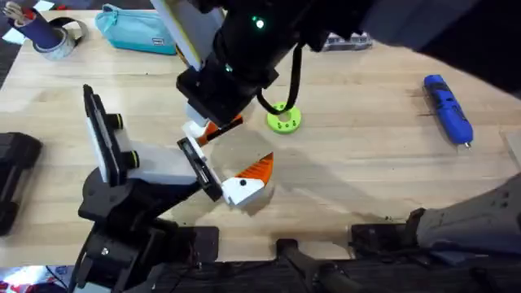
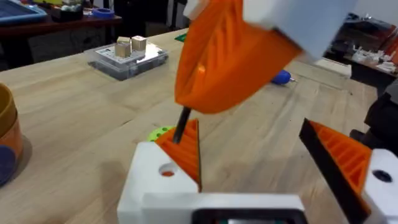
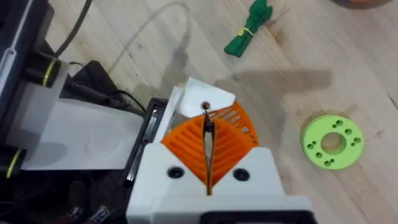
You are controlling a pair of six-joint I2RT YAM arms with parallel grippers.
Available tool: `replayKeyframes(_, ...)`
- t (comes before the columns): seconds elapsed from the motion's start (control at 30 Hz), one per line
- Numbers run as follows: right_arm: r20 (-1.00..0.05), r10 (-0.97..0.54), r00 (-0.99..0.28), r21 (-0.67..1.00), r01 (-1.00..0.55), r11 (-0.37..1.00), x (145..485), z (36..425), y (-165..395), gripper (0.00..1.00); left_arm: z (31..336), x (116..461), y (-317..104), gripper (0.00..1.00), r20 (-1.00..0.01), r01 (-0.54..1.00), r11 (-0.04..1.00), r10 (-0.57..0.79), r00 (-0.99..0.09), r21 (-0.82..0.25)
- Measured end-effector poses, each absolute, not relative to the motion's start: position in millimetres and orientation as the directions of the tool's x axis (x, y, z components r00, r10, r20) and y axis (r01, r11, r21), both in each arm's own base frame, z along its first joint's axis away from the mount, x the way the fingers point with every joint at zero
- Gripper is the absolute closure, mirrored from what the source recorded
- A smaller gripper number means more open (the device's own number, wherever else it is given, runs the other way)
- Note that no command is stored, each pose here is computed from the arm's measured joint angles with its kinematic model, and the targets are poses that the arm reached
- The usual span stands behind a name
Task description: Pick up the gripper from the table and insert it into the empty holder that is missing its gripper. Then pick up a screw, insert it into the mounting hole, and use the screwdriver to tighten it. Finally, clean up the table by picking up the vegetable and placing it into the bucket.
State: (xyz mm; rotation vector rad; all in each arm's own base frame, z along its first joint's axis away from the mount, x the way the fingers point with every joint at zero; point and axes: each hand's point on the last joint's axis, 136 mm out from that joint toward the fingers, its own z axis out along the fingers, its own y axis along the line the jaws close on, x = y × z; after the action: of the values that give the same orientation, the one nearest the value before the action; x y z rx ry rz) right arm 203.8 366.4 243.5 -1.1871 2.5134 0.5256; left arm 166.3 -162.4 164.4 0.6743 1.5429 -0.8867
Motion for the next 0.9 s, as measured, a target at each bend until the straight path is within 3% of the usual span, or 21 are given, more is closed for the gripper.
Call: replayKeyframes(0.9,-0.361,-0.681,-0.637,0.212,-0.767,0.605,204.1,219.9,373.0,0.995,164.4,166.3,-162.4,0.009,-0.985,0.821,0.546,-0.059,-0.16,-0.166)
